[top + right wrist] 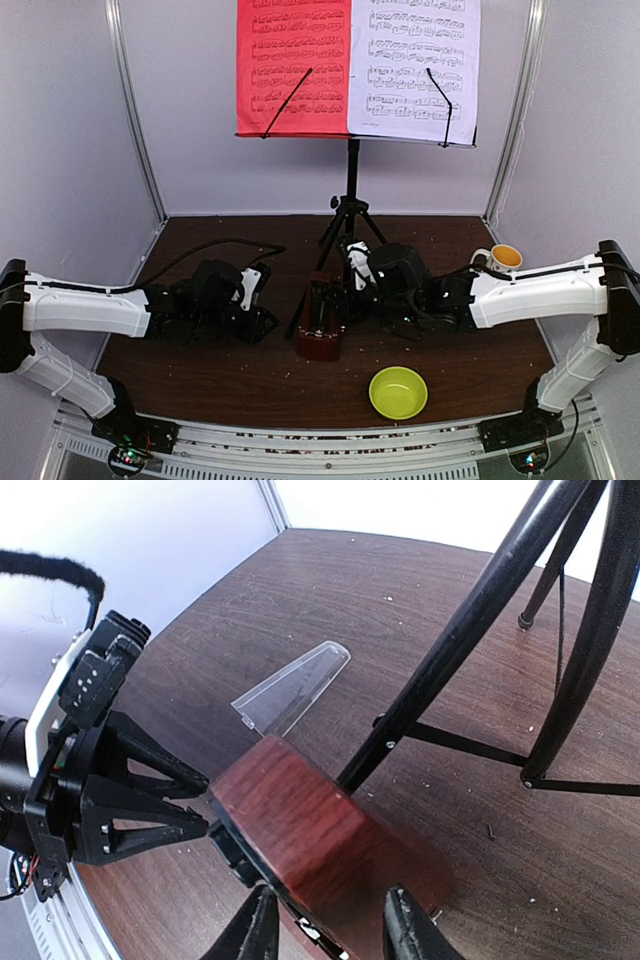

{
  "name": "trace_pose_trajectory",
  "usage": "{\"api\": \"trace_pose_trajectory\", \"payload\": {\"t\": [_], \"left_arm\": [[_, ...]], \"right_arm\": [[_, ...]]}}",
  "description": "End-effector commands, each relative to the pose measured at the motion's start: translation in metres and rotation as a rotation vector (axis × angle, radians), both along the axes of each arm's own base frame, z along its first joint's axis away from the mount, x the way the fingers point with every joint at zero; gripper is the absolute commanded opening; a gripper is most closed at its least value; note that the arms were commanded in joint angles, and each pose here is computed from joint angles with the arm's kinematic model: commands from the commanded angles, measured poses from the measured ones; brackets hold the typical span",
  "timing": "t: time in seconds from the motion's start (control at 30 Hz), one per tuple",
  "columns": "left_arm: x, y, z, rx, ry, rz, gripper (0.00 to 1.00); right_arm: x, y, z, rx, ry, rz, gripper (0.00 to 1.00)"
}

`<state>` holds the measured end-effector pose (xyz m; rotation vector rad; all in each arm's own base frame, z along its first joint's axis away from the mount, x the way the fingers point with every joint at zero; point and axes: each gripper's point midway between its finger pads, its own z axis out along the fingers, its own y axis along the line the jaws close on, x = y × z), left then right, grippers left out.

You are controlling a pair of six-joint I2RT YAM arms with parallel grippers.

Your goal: Set up the instrument practice props

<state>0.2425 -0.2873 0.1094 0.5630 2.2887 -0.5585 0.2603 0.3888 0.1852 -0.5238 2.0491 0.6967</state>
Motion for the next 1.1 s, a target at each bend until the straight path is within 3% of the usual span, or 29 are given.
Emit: {"api": "trace_pose_trajectory", "payload": {"t": [0.0,0.27,0.47,0.63,1.07], "left_arm": [[0.004,-0.005,0.007,-0.018,-0.024,-0.002,0.35],[0.005,-0.007,0.008,-0.011,-0.029,-0.012,0.35],[0.005,-0.006,0.007,-0.012,-0.022,-0.008,0.35],[0.003,-0.004,0.007,-0.013,-0.021,-0.004,0.35],[0.004,0.003,0.016,-0.032,-0.039,0.03,0.38]], "right_arm": [[0.001,-0.014,0.0,-0.007,-0.02,-0.031,0.36],[-0.007,-0.014,0.002,0.016,-0.013,0.007,0.43],[-0.01,-0.011,0.005,0.026,-0.011,0.015,0.63],[-0.01,-0.008,0.007,0.019,-0.011,-0.002,0.72],[0.001,-0.066,-0.016,-0.104,0.017,-0.204,0.78]]}}
